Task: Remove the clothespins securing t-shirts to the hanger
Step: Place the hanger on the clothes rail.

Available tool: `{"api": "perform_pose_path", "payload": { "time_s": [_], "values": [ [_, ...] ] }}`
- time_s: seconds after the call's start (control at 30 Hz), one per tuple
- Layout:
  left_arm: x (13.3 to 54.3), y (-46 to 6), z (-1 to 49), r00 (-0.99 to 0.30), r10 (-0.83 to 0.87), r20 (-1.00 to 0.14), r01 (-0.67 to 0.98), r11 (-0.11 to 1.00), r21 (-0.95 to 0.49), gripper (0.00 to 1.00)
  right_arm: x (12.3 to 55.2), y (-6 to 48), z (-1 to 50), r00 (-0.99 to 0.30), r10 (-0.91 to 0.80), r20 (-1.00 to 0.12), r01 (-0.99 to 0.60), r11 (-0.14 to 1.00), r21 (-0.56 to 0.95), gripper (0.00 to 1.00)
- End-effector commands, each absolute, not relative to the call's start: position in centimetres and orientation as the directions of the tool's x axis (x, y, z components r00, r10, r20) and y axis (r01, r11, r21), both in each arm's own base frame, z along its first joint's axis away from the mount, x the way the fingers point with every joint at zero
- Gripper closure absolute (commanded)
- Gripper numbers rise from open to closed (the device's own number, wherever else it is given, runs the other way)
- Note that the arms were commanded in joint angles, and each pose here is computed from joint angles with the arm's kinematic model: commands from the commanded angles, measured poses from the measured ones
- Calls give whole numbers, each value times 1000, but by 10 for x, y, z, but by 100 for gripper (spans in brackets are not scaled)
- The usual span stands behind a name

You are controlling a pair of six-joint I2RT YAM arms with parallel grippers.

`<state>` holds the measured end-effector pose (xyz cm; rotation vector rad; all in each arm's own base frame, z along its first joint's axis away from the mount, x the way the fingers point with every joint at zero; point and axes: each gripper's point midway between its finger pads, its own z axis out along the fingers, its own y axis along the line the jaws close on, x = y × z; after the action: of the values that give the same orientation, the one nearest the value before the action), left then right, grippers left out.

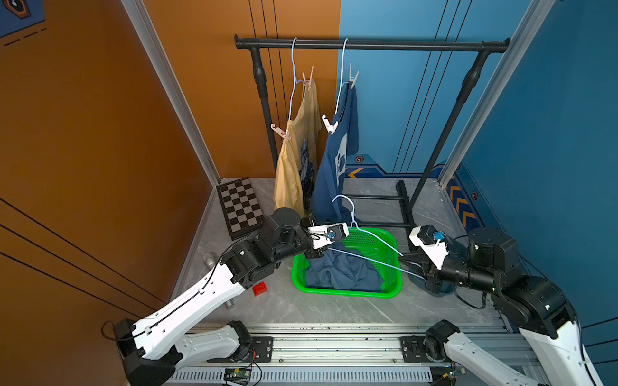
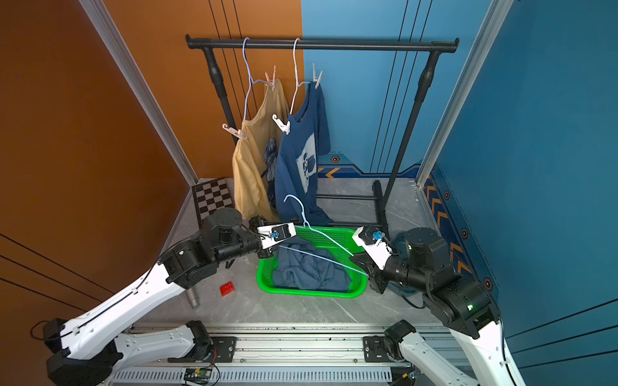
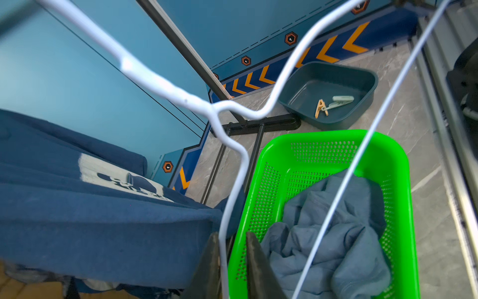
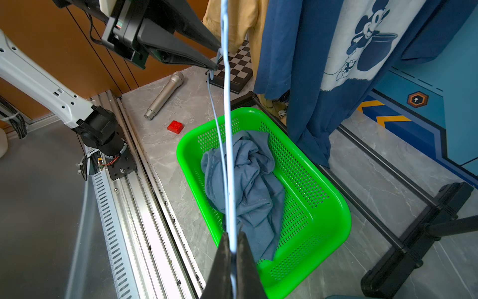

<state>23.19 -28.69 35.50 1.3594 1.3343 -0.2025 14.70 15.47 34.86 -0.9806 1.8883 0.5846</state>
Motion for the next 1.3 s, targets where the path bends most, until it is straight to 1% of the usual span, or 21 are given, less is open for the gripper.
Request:
{"api": "perform_pose_path", "payload": {
  "time_s": [0.0,0.07,0.23,0.33,0.47,0.6,0.67,0.8,0.93,1.07,1.27],
  "values": [
    [227,-291,352,335,548,-766,781,293,552,62,152,146,350,-263,-414,-871,-794,606,-48,100],
    [227,-291,352,335,549,-766,781,293,551,55,152,141,344,-276,-439,-855,-783,619,-64,100],
    [228,-294,350,327,549,-770,788,292,542,46,155,120,329,-314,-501,-806,-732,669,-130,100],
    [229,-298,349,319,546,-775,796,289,531,42,158,109,325,-336,-515,-789,-695,700,-162,100],
    [235,-306,352,294,527,-797,804,313,505,40,161,96,323,-358,-516,-778,-646,738,-193,100],
    [244,-321,372,261,423,-868,808,396,436,38,167,80,325,-381,-506,-774,-570,787,-234,100],
    [250,-331,391,251,336,-908,806,447,388,37,170,71,329,-392,-496,-775,-524,812,-256,100],
    [259,-348,420,195,158,-968,829,501,248,36,174,54,341,-383,-470,-795,-433,852,-295,100],
    [263,-371,444,146,28,-989,871,471,141,31,183,43,360,-356,-416,-837,-328,894,-304,100],
    [270,-391,463,132,-36,-991,884,457,102,30,194,36,380,-320,-348,-881,-238,930,-281,100],
    [292,-413,492,112,-119,-987,877,479,42,30,214,31,415,-237,-251,-939,-131,965,-225,100]
  ]
}}
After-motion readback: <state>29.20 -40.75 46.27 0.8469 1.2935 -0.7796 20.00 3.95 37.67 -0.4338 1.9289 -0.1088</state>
